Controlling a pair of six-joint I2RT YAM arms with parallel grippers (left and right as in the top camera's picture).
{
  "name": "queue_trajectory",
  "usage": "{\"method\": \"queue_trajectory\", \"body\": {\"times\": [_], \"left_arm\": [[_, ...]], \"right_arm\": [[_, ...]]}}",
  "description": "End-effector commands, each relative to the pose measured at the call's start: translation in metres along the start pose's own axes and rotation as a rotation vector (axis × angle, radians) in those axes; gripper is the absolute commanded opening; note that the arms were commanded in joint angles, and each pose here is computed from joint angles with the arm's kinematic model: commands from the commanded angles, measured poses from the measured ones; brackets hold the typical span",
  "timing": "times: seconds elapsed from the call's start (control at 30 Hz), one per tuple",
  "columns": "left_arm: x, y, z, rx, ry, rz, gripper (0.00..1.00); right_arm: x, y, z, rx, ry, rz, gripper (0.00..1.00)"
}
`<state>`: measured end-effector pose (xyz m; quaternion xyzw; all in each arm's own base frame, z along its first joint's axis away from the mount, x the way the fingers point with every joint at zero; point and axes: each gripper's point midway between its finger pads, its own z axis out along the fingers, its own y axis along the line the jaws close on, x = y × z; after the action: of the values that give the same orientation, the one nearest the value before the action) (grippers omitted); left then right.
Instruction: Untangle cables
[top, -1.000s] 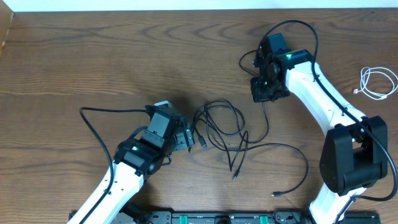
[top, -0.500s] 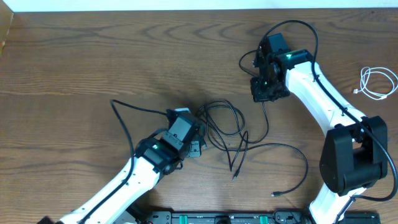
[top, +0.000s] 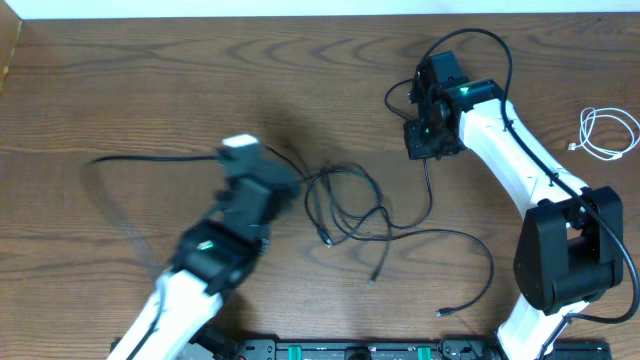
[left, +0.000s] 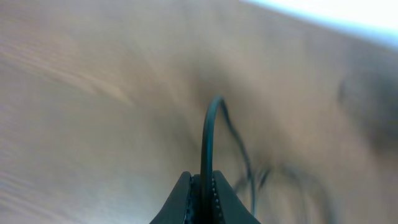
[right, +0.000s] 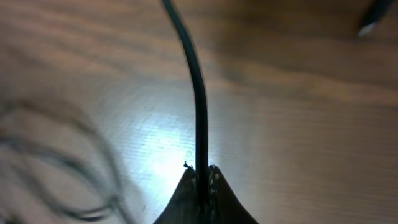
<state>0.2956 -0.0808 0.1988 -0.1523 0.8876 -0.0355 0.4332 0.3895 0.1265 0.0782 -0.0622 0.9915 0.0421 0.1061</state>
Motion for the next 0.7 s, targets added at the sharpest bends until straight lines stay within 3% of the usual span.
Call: {"method": "queue_trajectory", "body": {"times": [0.0, 0.1, 0.27, 0.47, 0.67], "left_arm": [[-0.071, 0.045, -0.035, -0.116, -0.234, -0.138, 0.08], [-0.093, 0.084, -0.053, -0.186, -0.322, -0.242, 0.08], [-0.104, 0.128, -0.064, -0.300, -0.379, -0.335, 0.08], [-0.103, 0.145, -0.057, -0.303, -0.374, -0.516, 0.08], [-0.089, 0.123, -0.023, -0.205, -0.227, -0.498, 0.08]], "right_arm": [[-0.014, -0.035, -0.010, 0.193, -0.078, 0.091, 0.02], [-0.018, -0.075, -0.017, 0.332, -0.118, 0.220, 0.01], [-0.011, -0.134, -0.022, 0.375, -0.107, 0.419, 0.01], [-0.005, -0.161, -0.019, 0.218, -0.068, 0.497, 0.01], [-0.023, -0.133, -0.017, -0.004, -0.104, 0.372, 0.01]]}}
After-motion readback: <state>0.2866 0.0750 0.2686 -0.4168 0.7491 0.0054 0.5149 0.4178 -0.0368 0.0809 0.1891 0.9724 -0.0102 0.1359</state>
